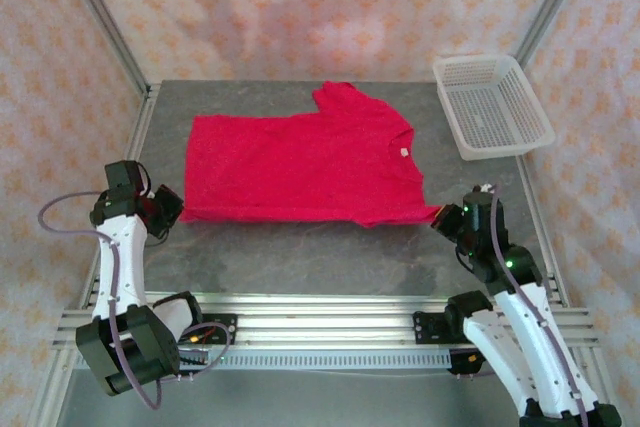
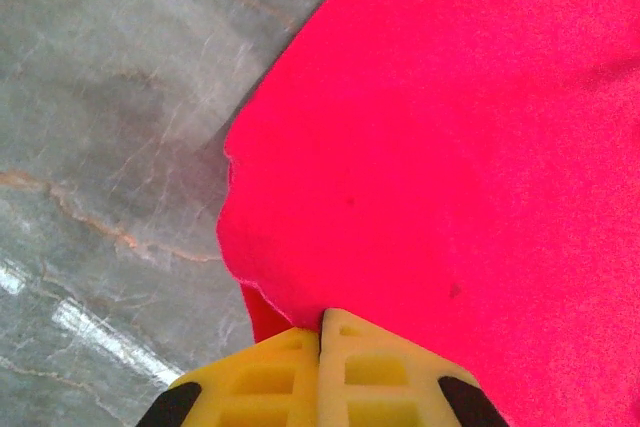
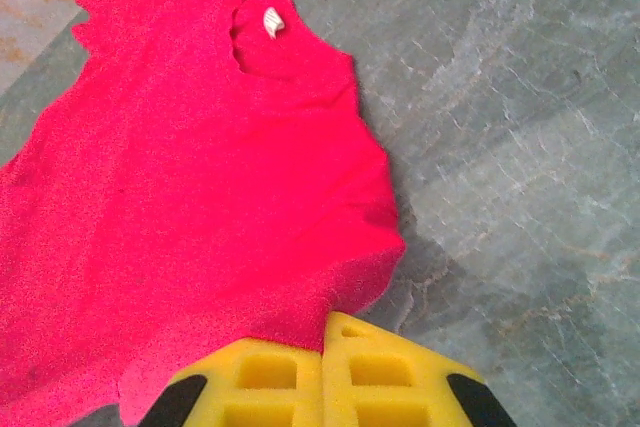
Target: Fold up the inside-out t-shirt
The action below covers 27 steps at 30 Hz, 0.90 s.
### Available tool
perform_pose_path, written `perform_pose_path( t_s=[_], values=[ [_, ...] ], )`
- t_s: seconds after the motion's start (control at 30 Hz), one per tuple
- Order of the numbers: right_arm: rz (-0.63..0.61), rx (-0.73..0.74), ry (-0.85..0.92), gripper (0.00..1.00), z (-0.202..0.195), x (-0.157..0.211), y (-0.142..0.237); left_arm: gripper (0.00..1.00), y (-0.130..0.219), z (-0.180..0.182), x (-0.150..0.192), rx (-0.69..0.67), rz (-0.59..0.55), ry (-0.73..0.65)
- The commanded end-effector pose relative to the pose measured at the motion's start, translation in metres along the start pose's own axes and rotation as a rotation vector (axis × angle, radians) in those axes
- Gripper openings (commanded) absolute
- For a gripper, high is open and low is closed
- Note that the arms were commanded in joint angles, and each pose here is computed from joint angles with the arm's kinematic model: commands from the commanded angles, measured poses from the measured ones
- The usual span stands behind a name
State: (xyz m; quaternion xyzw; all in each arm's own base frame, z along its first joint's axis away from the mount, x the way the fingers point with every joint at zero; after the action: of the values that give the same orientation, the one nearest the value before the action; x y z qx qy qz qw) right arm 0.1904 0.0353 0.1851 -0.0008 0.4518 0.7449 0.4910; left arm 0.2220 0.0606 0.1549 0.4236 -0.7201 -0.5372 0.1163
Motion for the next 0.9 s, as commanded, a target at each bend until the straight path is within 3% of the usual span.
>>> perform_pose_path(
  t_s=[0.0,0.03,0.13,0.2,0.3,0.4,0.5,0.67,0.87],
  values=[
    [0.074,0.07,-0.046,0.0,-0.024,0.021,-0.005,0.0,0.001,0.007,0.013,-0.008,0.03,0.002],
    [0.08,0.077,-0.057,0.05,-0.026,0.023,-0.006,0.06,0.002,0.007,0.013,-0.007,0.024,0.005],
    [0.047,0.066,-0.093,0.38,-0.027,0.02,0.002,0.46,0.012,0.006,0.009,-0.017,-0.017,-0.007],
    [-0.018,0.051,-0.108,0.53,-0.027,0.01,0.012,0.51,0.024,0.004,0.001,-0.031,-0.07,-0.028],
    [-0.124,0.016,-0.118,0.65,-0.023,-0.006,0.026,0.51,0.05,-0.001,-0.017,-0.059,-0.174,-0.089],
    [-0.153,-0.069,-0.142,0.67,-0.004,-0.015,0.02,0.52,0.064,-0.021,-0.033,0.01,-0.258,-0.096],
    [-0.101,-0.139,-0.188,0.66,0.026,-0.02,-0.012,0.52,0.053,-0.055,-0.04,0.142,-0.278,-0.08],
    [0.01,-0.102,-0.166,0.61,0.076,-0.022,-0.084,0.51,-0.006,-0.092,-0.047,0.207,-0.189,-0.071],
    [0.119,-0.02,-0.129,0.57,0.11,-0.009,-0.174,0.47,-0.076,-0.099,-0.07,0.154,-0.095,-0.035]
  ],
)
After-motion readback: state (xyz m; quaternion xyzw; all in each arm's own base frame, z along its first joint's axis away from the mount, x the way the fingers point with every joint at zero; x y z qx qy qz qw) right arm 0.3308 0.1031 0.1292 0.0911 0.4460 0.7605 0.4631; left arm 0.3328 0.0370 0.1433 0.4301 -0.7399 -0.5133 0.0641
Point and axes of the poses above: each hand's point on the last joint's axis, 136 mm out from that joint toward the fingers, its own y axis back along the fingers, its own z axis along the line the jaws close on, x = y × z, the point moved 3 cm from there along y, back along the fingers, and after that the axes turned 11 degrees about -y, right-handed, at the moved point
